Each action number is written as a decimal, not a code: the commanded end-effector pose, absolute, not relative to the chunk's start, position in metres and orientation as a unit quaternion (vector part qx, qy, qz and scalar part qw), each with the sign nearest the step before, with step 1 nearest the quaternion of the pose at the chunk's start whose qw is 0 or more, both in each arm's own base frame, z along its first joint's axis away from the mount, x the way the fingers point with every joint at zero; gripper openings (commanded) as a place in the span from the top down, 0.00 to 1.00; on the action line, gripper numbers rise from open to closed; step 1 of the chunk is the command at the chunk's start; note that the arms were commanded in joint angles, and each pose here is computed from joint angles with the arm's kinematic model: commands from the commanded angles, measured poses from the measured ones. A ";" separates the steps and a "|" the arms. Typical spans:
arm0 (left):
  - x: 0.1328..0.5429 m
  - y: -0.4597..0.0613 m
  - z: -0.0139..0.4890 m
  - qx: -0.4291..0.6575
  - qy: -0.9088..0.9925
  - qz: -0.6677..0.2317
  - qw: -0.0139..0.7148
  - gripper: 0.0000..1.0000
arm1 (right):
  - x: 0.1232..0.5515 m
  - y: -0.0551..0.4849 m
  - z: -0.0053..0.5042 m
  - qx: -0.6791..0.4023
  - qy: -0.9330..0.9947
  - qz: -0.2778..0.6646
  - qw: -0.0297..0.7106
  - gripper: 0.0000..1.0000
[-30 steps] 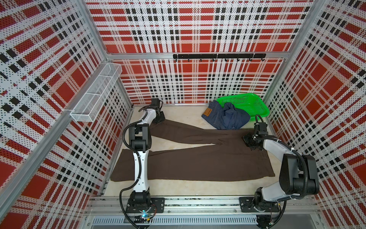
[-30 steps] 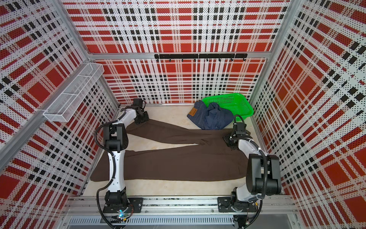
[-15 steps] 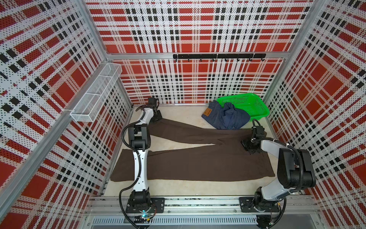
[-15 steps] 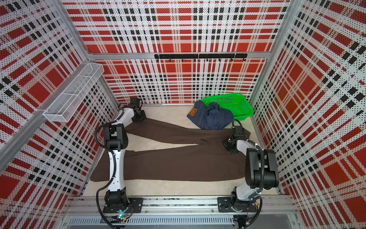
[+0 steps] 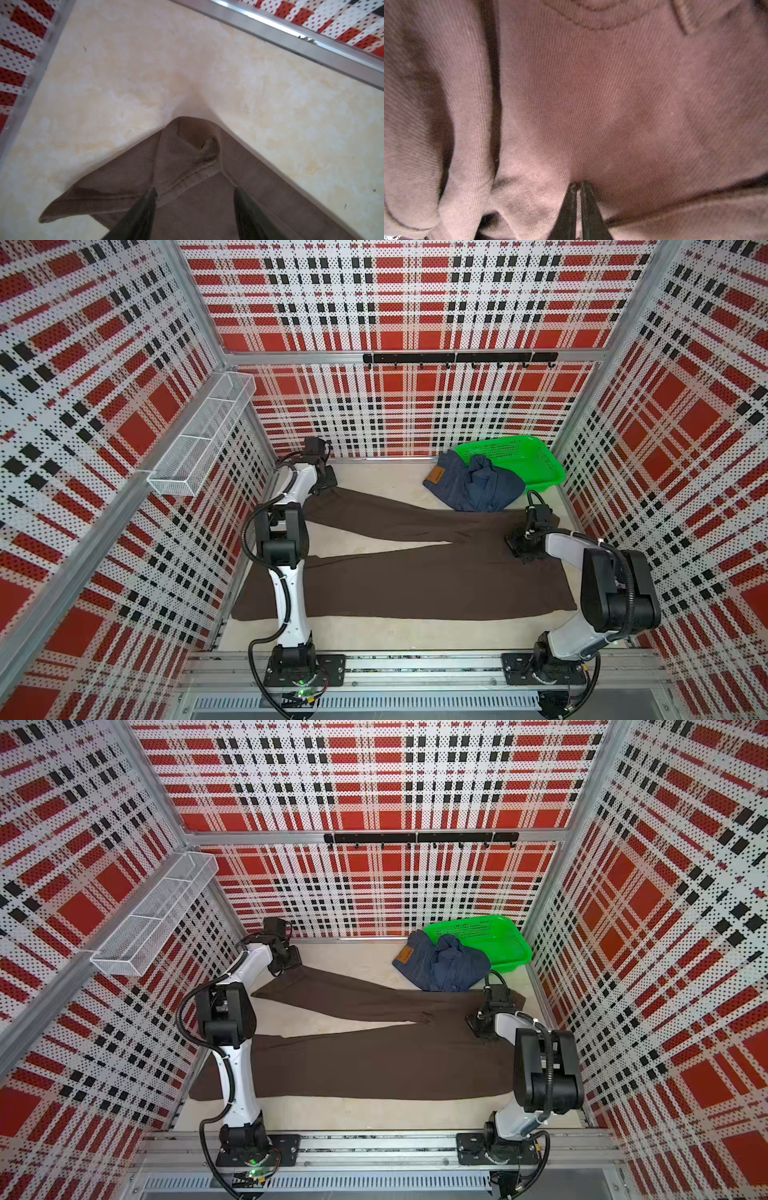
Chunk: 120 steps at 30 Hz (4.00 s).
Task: Fold and stack the trousers
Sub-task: Smooth out the trousers at the center of the table, then move the trousers to the center of the table.
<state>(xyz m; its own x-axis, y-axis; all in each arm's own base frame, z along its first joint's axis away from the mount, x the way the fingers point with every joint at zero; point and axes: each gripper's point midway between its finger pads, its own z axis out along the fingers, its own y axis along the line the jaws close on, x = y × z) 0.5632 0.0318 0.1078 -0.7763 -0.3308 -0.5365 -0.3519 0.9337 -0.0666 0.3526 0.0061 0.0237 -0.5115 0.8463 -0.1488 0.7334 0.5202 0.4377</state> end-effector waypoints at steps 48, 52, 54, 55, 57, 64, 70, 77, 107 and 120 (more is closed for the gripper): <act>0.617 0.107 0.132 -0.220 0.913 0.085 0.333 0.95 | 0.351 0.023 0.007 0.454 0.866 0.150 0.149 0.92; 0.628 0.128 0.127 -0.244 0.902 0.084 0.347 0.94 | 0.352 0.022 0.013 0.452 0.866 0.148 0.153 0.92; 0.633 0.131 0.124 -0.247 0.898 0.080 0.355 0.92 | 0.353 0.022 0.018 0.451 0.866 0.148 0.157 0.92; 0.636 0.134 0.122 -0.251 0.896 0.078 0.359 0.89 | 0.353 0.022 0.019 0.451 0.866 0.148 0.158 0.92; 0.641 0.137 0.121 -0.253 0.891 0.076 0.369 0.88 | 0.354 0.023 0.024 0.449 0.866 0.149 0.161 0.92; 0.652 0.153 0.124 -0.270 0.876 0.059 0.395 0.90 | 0.357 0.024 0.042 0.447 0.864 0.152 0.176 0.92; 0.653 0.159 0.127 -0.280 0.869 0.057 0.403 0.59 | 0.363 0.023 0.062 0.444 0.860 0.158 0.194 0.87; 0.643 0.150 0.169 -0.290 0.858 0.042 0.423 0.35 | 0.361 0.015 0.085 0.447 0.856 0.148 0.215 0.68; 0.489 0.130 0.267 -0.343 0.803 -0.011 0.488 0.29 | 0.153 -0.063 0.023 0.592 0.797 -0.092 0.076 0.44; 0.490 0.107 0.232 -0.328 0.830 -0.034 0.451 0.28 | 0.268 -0.081 0.098 0.579 0.788 -0.035 0.205 0.40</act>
<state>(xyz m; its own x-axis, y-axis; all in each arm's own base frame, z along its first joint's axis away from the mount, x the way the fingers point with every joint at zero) 0.4935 0.1174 0.2409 -0.3500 -0.5727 -0.7413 -0.5261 0.7749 -0.3503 0.2544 -0.0705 0.0917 -0.2684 0.9102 -0.3154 0.9223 0.3373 0.1884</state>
